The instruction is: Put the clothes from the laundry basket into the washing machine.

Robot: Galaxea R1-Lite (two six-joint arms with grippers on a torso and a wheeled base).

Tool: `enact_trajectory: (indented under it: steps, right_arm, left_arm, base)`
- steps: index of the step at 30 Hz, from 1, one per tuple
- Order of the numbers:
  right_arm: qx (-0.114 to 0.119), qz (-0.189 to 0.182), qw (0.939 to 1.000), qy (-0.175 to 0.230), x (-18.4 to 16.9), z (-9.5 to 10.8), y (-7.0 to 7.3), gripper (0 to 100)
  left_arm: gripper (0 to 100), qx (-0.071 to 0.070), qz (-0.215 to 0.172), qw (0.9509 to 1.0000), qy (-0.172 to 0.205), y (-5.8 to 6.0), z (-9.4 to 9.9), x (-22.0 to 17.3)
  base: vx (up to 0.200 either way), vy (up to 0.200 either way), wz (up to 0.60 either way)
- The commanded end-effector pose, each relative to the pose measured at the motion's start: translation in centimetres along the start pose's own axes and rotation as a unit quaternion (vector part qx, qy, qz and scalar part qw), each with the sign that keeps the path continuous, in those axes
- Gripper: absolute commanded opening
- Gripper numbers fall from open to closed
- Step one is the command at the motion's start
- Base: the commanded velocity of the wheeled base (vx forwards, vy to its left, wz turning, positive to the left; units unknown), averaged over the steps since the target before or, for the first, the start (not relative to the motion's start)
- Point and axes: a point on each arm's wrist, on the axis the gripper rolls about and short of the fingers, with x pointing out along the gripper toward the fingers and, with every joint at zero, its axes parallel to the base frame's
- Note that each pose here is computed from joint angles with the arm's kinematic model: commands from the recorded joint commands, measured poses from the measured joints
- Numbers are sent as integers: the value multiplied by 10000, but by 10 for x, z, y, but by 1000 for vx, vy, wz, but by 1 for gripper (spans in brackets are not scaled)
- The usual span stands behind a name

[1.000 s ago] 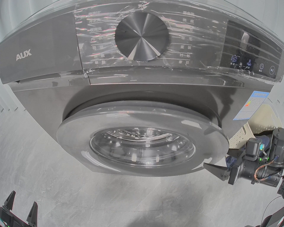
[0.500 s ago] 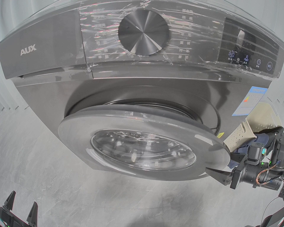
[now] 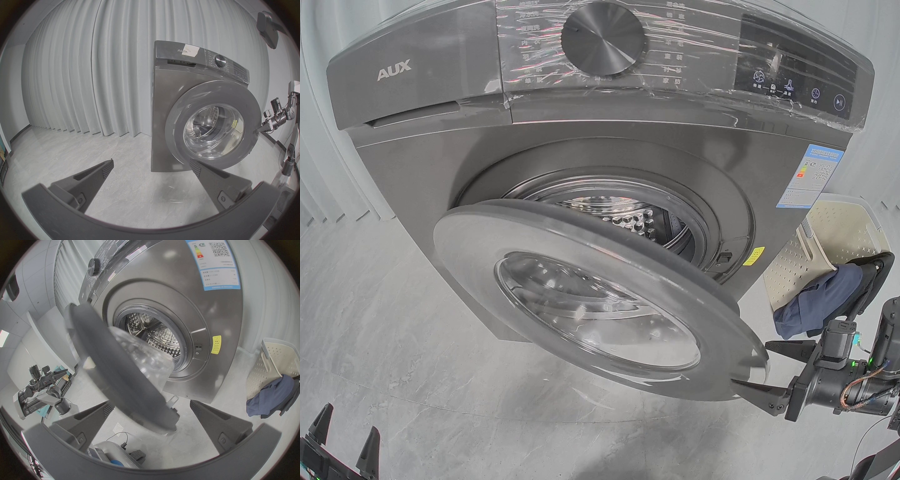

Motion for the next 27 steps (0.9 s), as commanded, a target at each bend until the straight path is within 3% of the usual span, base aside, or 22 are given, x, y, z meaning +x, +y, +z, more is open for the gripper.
enact_trajectory:
  steps: [1, 9, 18, 27]
  right_arm:
    - [13, -45, 10000, -48, 2, 3, -1, 100]
    - [-4, 134, 9998, 125, 17, 2, 3, 100]
    - [-13, 676, 9976, 147, 19, -2, 17, 100]
    - [7, 560, 9984, 120, 25, 2, 15, 100]
  left_arm:
    - [100, 1, -8, 10000, 22, 0, -5, 0]
    - [100, 1, 0, 10000, 22, 0, -5, 0]
    - [100, -7, 0, 10000, 22, 0, -5, 0]
    - [100, -7, -8, 10000, 22, 0, -5, 0]
  base:
    - [0, 0, 0]
    - [-150, 0, 0]
    - [0, 0, 0]
    - [0, 0, 0]
